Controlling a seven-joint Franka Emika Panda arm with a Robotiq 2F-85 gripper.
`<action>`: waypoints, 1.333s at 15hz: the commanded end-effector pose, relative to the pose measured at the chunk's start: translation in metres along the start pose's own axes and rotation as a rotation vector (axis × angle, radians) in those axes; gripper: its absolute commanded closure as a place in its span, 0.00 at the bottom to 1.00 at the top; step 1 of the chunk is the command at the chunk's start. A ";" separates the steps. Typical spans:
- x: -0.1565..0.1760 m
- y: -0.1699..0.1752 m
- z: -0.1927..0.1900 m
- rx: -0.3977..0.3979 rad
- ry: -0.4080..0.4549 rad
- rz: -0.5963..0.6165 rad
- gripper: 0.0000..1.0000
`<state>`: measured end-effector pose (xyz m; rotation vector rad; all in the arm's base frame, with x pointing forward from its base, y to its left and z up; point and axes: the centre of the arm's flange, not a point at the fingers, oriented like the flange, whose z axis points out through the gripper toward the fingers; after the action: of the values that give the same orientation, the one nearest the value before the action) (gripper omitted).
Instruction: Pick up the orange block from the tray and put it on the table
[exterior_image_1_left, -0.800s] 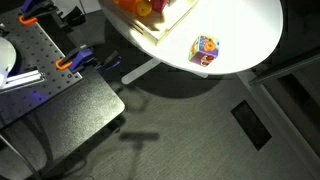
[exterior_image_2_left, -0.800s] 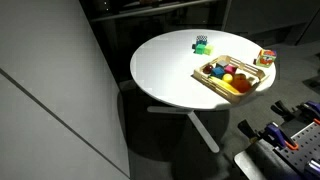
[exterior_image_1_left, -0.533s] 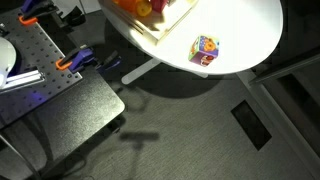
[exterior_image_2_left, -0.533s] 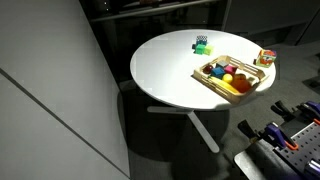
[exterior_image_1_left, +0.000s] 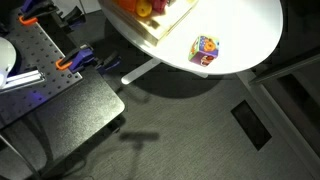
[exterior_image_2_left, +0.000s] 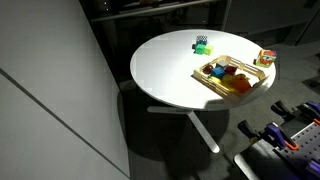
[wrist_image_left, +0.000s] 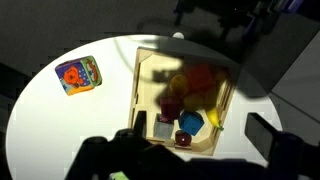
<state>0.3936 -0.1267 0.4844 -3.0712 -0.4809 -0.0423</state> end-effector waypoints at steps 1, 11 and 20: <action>0.029 -0.008 0.021 0.007 -0.068 -0.034 0.00; 0.050 -0.061 0.099 -0.026 -0.238 0.075 0.00; 0.046 -0.079 0.139 -0.058 -0.165 0.133 0.00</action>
<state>0.4207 -0.0328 0.3547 -3.1469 -0.3144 0.2533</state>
